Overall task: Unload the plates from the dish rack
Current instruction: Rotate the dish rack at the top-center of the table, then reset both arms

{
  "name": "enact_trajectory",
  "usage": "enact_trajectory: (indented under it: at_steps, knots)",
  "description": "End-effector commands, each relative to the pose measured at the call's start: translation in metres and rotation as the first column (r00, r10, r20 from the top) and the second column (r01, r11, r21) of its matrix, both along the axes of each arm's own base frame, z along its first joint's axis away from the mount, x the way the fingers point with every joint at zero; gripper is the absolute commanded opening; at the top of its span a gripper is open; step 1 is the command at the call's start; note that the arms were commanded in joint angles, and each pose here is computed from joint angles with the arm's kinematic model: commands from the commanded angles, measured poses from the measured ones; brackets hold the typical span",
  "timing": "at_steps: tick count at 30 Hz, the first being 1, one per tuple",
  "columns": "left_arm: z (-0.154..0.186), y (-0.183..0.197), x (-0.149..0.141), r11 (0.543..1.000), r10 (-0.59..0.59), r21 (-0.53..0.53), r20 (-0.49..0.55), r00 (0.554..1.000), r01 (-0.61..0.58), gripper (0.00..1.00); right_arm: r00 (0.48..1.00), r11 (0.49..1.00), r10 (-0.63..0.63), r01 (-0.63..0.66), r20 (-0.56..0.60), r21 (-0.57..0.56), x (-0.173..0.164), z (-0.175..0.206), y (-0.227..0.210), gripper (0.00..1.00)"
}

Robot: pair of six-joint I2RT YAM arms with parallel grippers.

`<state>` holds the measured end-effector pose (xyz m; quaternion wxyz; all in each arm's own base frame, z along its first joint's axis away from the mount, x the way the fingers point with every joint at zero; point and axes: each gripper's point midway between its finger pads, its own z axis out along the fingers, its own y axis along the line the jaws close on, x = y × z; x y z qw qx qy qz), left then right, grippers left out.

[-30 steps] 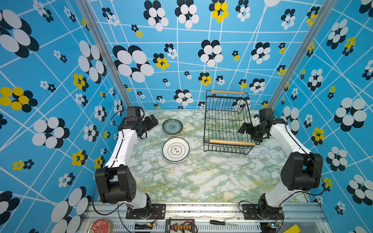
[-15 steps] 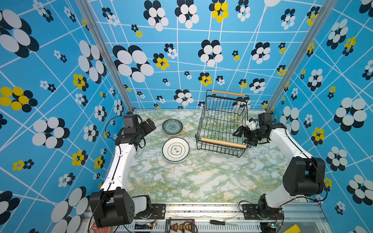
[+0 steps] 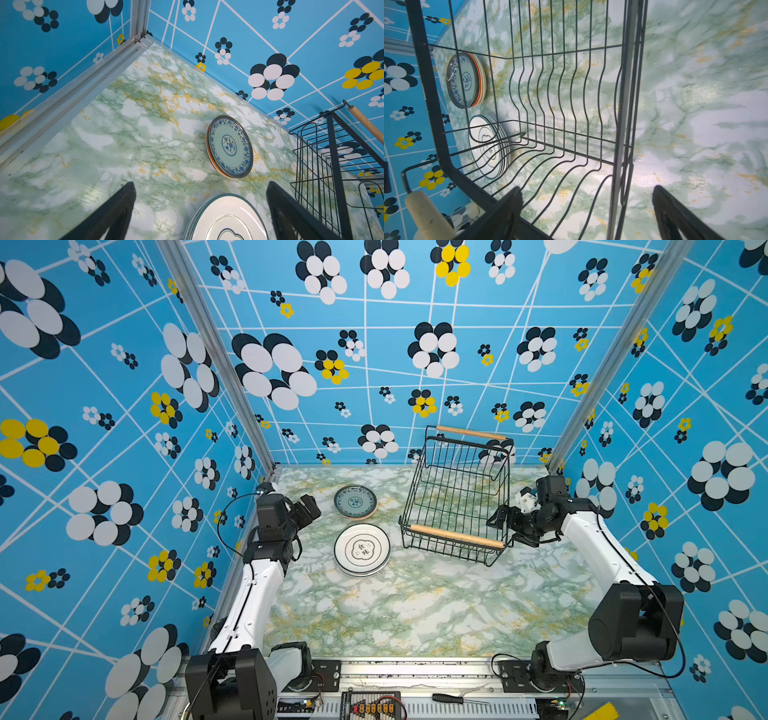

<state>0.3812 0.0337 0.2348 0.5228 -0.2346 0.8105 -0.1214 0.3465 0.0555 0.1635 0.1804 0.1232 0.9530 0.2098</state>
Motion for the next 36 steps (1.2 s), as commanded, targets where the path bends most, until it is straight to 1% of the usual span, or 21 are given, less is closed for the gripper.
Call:
enact_trajectory:
  at_steps: [1,4,6,8,11,13,15,17,19,21,23,26,27,28,30,32,34,35,36]
  knots:
    - [0.015,0.013,0.0,0.993,0.031,0.108,0.092,0.995,-0.041,0.99,0.996,0.997,-0.027,0.032,0.086,-0.066,0.009,0.023,-0.011,0.99]
    - [0.017,0.022,-0.001,0.977,0.047,0.199,0.12,0.992,-0.071,0.99,0.983,0.986,-0.065,0.09,0.173,-0.138,0.024,0.042,-0.026,0.99]
    - [0.014,0.029,0.001,0.964,0.068,0.246,0.141,0.988,-0.102,0.99,0.954,0.961,-0.121,0.182,0.273,-0.21,0.036,0.054,-0.046,0.99]
    - [0.011,0.032,0.007,0.954,0.069,0.279,0.158,0.985,-0.112,0.99,0.9,0.925,-0.17,0.287,0.401,-0.25,0.046,0.064,-0.065,0.99]
    - [0.0,0.031,0.016,0.949,0.059,0.297,0.15,0.987,-0.102,0.99,0.794,0.867,-0.213,0.422,0.57,-0.265,0.056,0.076,-0.09,0.99]
    - [-0.009,0.031,0.021,0.945,0.046,0.315,0.144,0.989,-0.09,0.99,0.735,0.847,-0.175,0.452,0.655,-0.28,0.061,0.081,-0.097,0.99]
    - [-0.022,0.028,0.026,0.94,0.024,0.333,0.14,0.99,-0.07,0.99,0.696,0.818,-0.15,0.486,0.702,-0.308,0.063,0.079,-0.104,0.99]
    - [-0.031,0.023,0.027,0.936,0.0,0.349,0.13,0.992,-0.046,0.99,0.701,0.794,-0.117,0.492,0.704,-0.358,0.064,0.071,-0.11,0.99]
    - [-0.039,0.016,0.024,0.93,-0.028,0.366,0.118,0.993,-0.017,0.99,0.72,0.777,-0.082,0.479,0.689,-0.408,0.066,0.06,-0.112,0.99]
    - [-0.046,0.008,0.02,0.915,-0.052,0.405,0.117,0.992,0.001,0.99,0.736,0.764,-0.093,0.484,0.67,-0.425,0.067,0.046,-0.117,0.99]
    - [-0.056,-0.001,0.017,0.901,-0.095,0.433,0.107,0.99,0.039,0.99,0.745,0.764,-0.1,0.482,0.659,-0.429,0.069,0.032,-0.119,0.99]
    - [-0.072,-0.007,0.014,0.889,-0.127,0.452,0.087,0.988,0.074,0.99,0.718,0.768,-0.091,0.492,0.69,-0.411,0.069,0.019,-0.118,0.99]
    - [-0.075,-0.008,0.013,0.892,-0.126,0.446,0.09,0.988,0.073,0.99,0.71,0.774,-0.085,0.489,0.699,-0.402,0.07,0.016,-0.116,0.99]
    - [-0.076,-0.011,0.012,0.897,-0.14,0.434,0.093,0.986,0.086,0.99,0.714,0.785,-0.065,0.468,0.698,-0.406,0.071,0.013,-0.112,0.99]
    - [-0.076,-0.019,0.012,0.896,-0.183,0.428,0.107,0.977,0.121,0.99,0.738,0.802,-0.043,0.427,0.673,-0.418,0.073,0.003,-0.106,0.99]
    - [-0.075,-0.022,0.012,0.893,-0.194,0.432,0.116,0.974,0.126,0.99,0.744,0.807,-0.03,0.412,0.668,-0.423,0.074,-0.005,-0.104,0.99]
    - [-0.073,-0.024,0.012,0.891,-0.202,0.437,0.133,0.97,0.126,0.99,0.719,0.807,-0.037,0.431,0.694,-0.403,0.073,-0.011,-0.105,0.99]
    - [-0.073,-0.025,0.012,0.889,-0.208,0.438,0.129,0.97,0.133,0.99,0.688,0.81,-0.032,0.443,0.725,-0.385,0.075,-0.01,-0.104,0.99]
    - [-0.074,-0.027,0.012,0.888,-0.215,0.439,0.122,0.969,0.141,0.99,0.698,0.811,-0.036,0.439,0.715,-0.387,0.072,-0.012,-0.104,0.99]
